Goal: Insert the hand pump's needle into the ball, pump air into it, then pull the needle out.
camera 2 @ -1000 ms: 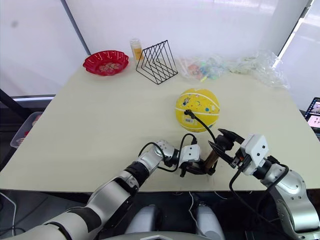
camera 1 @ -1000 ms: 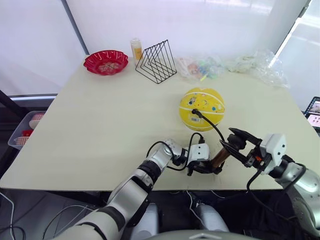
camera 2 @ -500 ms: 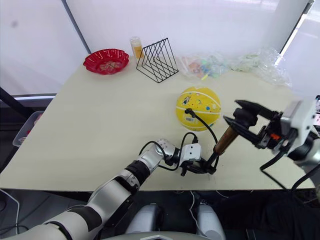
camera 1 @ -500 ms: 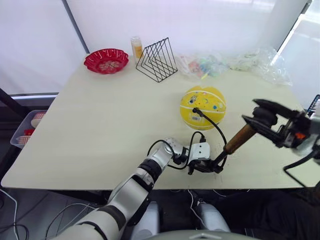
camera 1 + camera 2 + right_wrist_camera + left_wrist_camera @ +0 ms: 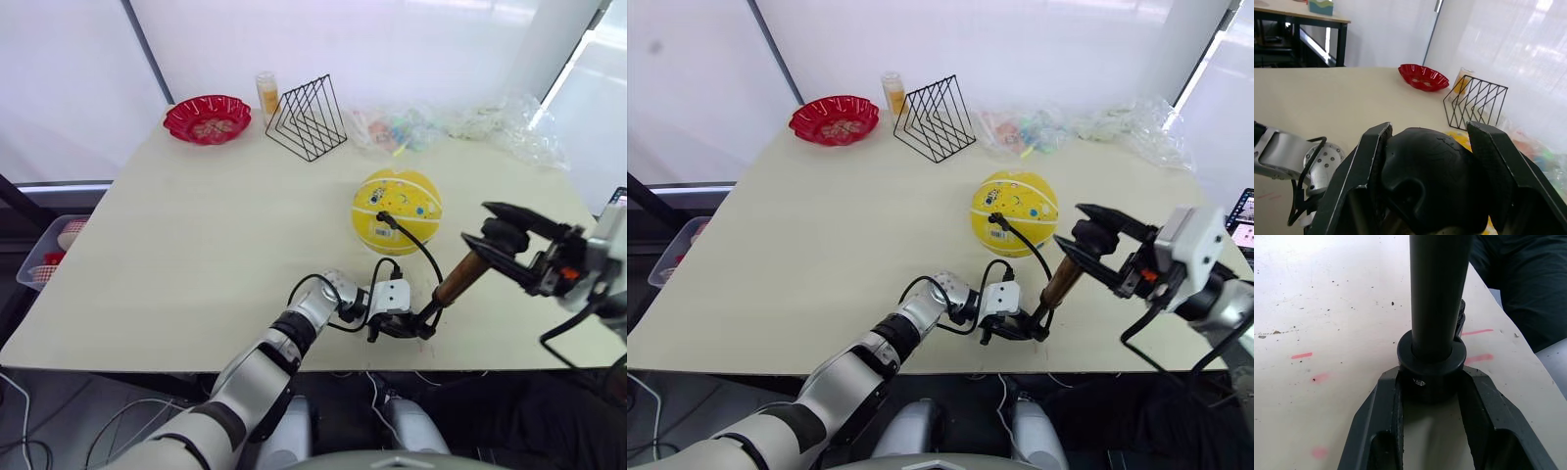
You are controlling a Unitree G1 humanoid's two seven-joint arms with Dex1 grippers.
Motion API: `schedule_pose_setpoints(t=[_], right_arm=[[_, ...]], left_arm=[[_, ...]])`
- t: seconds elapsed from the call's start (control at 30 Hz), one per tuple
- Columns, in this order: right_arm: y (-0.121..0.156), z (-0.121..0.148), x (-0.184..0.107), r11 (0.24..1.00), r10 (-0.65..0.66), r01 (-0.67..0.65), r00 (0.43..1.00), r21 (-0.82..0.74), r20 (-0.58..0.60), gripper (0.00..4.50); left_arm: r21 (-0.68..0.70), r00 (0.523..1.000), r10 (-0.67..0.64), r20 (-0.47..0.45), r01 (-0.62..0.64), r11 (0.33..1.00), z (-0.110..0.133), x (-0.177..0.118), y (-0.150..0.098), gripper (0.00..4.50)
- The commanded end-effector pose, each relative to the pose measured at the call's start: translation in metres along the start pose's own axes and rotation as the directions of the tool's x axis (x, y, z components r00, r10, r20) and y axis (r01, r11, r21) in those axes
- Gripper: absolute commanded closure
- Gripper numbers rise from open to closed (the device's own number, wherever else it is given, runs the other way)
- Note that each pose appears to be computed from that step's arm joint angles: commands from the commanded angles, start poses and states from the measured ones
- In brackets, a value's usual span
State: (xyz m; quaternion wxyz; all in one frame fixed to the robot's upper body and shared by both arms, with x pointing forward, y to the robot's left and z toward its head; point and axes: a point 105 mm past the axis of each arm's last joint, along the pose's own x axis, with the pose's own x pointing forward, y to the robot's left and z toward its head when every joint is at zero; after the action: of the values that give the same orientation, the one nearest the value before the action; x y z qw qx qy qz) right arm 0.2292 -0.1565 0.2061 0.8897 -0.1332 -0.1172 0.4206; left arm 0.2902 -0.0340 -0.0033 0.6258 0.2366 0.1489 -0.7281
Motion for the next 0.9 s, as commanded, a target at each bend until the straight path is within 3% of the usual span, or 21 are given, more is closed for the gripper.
schedule_pose_setpoints(t=[0.03,0.07,0.2,0.5,0.73,0.9], right_arm=[[0.013,-0.024,0.002,0.998,0.052,-0.049,0.997,0.05,-0.061,2.56],[0.013,-0.024,0.002,0.998,0.052,-0.049,0.997,0.047,-0.06,2.56],[0.042,-0.088,-0.001,0.993,0.091,-0.076,0.98,0.087,-0.179,2.56],[0.051,-0.111,-0.002,0.994,0.041,-0.024,0.986,0.105,-0.159,2.56],[0.04,-0.077,0.002,0.995,0.025,-0.02,0.998,0.095,-0.055,2.56],[0.015,-0.024,0.001,1.0,0.012,-0.013,0.999,0.016,0.042,2.56]], left_arm=[[-0.172,0.979,-0.073,-0.189,0.04,0.984,-0.061,-0.003,-0.028,3.4],[-0.172,0.979,-0.073,-0.189,0.04,0.984,-0.061,-0.003,-0.028,3.4],[-0.175,0.979,-0.069,-0.192,0.035,0.984,-0.063,-0.006,-0.027,3.4],[-0.178,0.978,-0.072,-0.194,0.037,0.983,-0.065,-0.006,-0.029,3.4],[-0.179,0.978,-0.074,-0.193,0.039,0.983,-0.065,-0.006,-0.029,3.4],[-0.179,0.978,-0.078,-0.195,0.042,0.983,-0.065,-0.006,-0.03,3.4]])
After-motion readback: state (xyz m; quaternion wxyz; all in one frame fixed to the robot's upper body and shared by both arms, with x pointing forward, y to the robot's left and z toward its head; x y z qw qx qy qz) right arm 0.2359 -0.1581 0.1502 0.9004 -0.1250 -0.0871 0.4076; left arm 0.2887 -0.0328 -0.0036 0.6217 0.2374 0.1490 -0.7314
